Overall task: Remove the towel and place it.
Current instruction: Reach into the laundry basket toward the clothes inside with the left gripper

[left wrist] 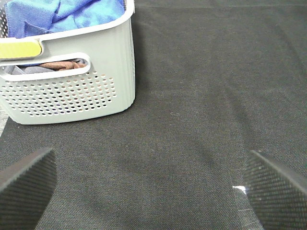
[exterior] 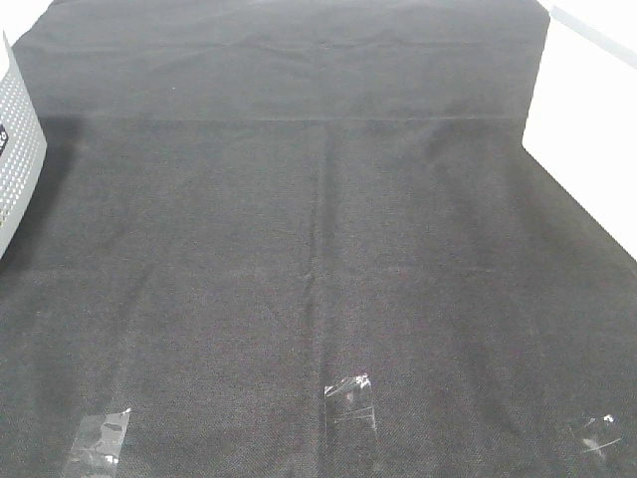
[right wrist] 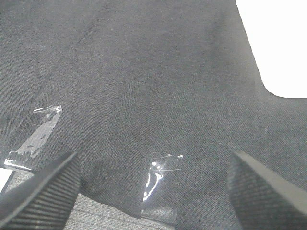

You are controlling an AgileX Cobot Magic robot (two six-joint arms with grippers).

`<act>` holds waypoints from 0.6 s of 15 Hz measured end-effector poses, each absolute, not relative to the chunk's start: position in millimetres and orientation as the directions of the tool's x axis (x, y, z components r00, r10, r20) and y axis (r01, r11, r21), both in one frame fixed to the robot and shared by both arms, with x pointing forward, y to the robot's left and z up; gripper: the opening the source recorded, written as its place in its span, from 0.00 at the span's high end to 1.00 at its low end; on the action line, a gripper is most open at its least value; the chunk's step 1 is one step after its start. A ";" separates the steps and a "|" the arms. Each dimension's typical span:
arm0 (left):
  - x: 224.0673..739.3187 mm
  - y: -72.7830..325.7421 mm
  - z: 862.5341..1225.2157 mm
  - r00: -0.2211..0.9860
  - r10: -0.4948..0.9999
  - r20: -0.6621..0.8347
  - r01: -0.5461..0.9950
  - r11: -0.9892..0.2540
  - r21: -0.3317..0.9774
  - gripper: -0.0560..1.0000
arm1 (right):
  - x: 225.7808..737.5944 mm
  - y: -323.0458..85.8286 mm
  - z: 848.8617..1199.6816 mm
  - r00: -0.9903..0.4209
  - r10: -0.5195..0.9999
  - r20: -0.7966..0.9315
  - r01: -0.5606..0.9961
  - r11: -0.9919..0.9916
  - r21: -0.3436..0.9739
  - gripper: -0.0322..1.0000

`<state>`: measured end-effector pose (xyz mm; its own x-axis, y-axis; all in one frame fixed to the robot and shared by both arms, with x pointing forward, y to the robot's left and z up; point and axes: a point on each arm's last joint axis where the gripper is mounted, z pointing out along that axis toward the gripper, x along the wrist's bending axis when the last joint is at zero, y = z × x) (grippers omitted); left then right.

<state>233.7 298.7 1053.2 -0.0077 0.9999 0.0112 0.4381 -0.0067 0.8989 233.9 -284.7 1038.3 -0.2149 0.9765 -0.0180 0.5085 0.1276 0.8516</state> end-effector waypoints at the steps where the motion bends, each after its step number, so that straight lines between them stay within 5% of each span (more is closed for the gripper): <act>1: 233.7 298.7 1053.2 -0.008 1.000 0.011 0.438 -0.007 0.899 0.01 | 233.9 -284.7 1038.3 -0.215 0.976 -0.018 0.508 0.128 0.852 0.20; 9: 233.7 298.8 1053.2 -0.008 1.000 0.012 0.438 -0.007 0.899 0.01 | 233.9 -284.7 1038.3 -0.215 0.976 -0.018 0.508 0.128 0.852 0.20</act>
<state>233.7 298.8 1053.2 -0.0083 0.9999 0.0120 0.4381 -0.0072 0.8989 233.9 -284.7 1038.3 -0.2149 0.9765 -0.0180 0.5085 0.1276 0.8516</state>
